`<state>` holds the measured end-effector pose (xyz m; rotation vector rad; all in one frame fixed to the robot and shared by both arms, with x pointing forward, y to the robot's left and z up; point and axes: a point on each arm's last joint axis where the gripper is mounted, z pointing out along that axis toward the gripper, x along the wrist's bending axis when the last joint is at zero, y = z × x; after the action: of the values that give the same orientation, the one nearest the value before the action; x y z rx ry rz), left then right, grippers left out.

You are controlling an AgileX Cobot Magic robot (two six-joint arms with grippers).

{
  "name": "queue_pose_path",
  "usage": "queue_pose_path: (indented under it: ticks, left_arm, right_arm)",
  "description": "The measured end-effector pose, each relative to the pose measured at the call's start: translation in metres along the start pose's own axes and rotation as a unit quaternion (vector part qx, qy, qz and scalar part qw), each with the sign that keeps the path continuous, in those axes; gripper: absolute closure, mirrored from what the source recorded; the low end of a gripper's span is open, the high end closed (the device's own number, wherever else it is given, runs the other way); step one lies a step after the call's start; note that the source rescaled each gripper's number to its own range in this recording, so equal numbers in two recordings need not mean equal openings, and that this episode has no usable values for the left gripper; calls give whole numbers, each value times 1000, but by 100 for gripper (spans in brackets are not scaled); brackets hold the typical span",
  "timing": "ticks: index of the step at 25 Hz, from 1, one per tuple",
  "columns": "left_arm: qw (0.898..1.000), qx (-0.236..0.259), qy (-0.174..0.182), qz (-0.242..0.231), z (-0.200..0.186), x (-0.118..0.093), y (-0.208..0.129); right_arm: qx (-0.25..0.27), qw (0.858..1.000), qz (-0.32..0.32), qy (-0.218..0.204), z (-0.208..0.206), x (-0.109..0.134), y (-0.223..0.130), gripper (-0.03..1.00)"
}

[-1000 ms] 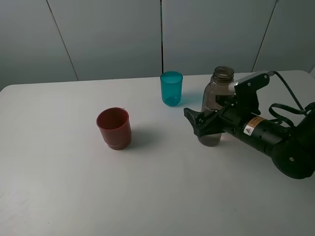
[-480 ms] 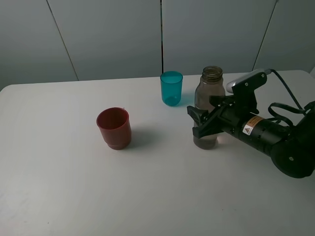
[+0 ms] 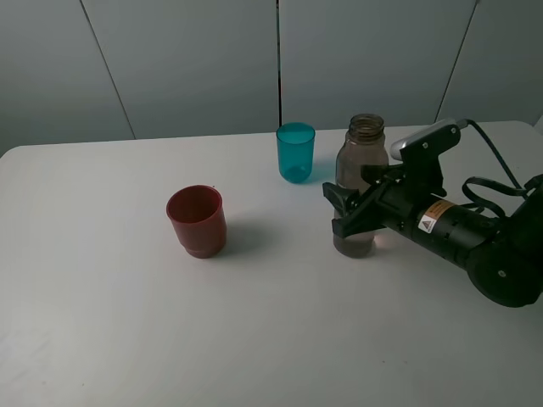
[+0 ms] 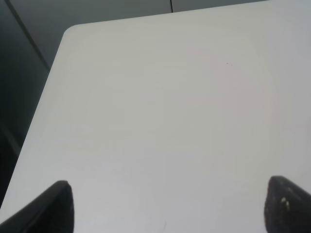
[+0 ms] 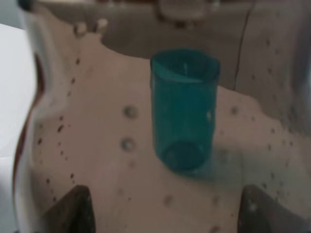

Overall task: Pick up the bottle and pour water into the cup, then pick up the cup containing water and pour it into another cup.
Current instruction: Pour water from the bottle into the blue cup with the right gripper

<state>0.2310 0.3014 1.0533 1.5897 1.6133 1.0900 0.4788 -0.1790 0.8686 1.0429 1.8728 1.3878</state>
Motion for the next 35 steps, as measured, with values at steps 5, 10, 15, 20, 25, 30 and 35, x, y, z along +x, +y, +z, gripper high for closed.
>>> queue_pose_path:
  ticks: [5, 10, 15, 20, 25, 30, 35]
  left_arm:
    - [1000, 0, 0, 0, 0, 0, 0]
    - [1000, 0, 0, 0, 0, 0, 0]
    - [1000, 0, 0, 0, 0, 0, 0]
    - [1000, 0, 0, 0, 0, 0, 0]
    - [1000, 0, 0, 0, 0, 0, 0]
    - [1000, 0, 0, 0, 0, 0, 0]
    - [1000, 0, 0, 0, 0, 0, 0]
  right_arm:
    - [3, 1000, 0, -8, -1, -2, 4, 97]
    - [22, 999, -15, -39, -5, -8, 23, 97]
    - [65, 996, -31, -43, 6, -12, 56, 97]
    - [112, 991, -58, -45, 23, -17, 87, 97]
    - [141, 985, -92, -42, 41, -21, 114, 97]
    - [175, 973, -146, -29, 58, -24, 123, 97]
    - [199, 960, -196, -14, 72, -26, 115, 97]
